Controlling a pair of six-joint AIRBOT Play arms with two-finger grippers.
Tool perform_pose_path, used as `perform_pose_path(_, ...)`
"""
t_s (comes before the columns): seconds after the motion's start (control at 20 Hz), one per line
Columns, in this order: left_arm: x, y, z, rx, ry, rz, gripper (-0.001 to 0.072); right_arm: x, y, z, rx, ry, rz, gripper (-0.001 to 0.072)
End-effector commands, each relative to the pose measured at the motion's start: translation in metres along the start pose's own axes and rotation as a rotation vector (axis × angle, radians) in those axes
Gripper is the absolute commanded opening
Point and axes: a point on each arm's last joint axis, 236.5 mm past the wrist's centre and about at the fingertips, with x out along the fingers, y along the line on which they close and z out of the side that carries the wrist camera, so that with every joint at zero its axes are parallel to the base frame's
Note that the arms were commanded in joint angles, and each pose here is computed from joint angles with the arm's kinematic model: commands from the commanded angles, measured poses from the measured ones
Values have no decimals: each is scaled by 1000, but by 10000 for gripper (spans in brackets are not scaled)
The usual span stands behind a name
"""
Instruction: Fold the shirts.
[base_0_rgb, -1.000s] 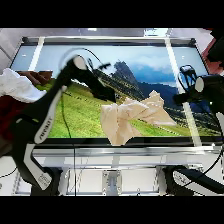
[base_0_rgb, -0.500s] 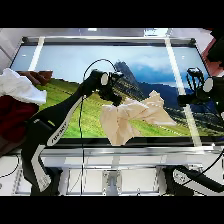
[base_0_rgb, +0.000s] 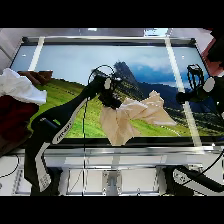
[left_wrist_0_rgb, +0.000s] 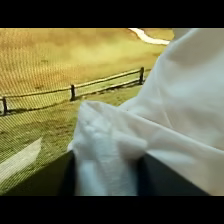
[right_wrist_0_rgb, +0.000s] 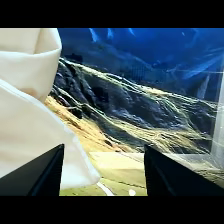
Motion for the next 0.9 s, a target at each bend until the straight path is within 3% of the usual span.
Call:
perform_pose_path(0.0, 1, 1, -9, 18, 42, -1, 14, 2, 4, -1, 4, 1, 18, 551)
perform_pose_path(0.2, 0, 10, -18, 35, 78, 38, 14, 40, 36, -50, 31, 123, 117, 551)
perform_pose_path(0.4, -9, 29, -29, 53, 136, 123, 14, 77, 32, -101, 92, 206, 104, 551)
perform_pose_path(0.65, -18, 32, -16, 61, 90, 142, 14, 81, 21, -87, 313, 118, 197, 551)
perform_pose_path(0.85, -18, 31, -15, 61, 88, 141, 14, 85, 45, -81, 328, 110, 330, 549)
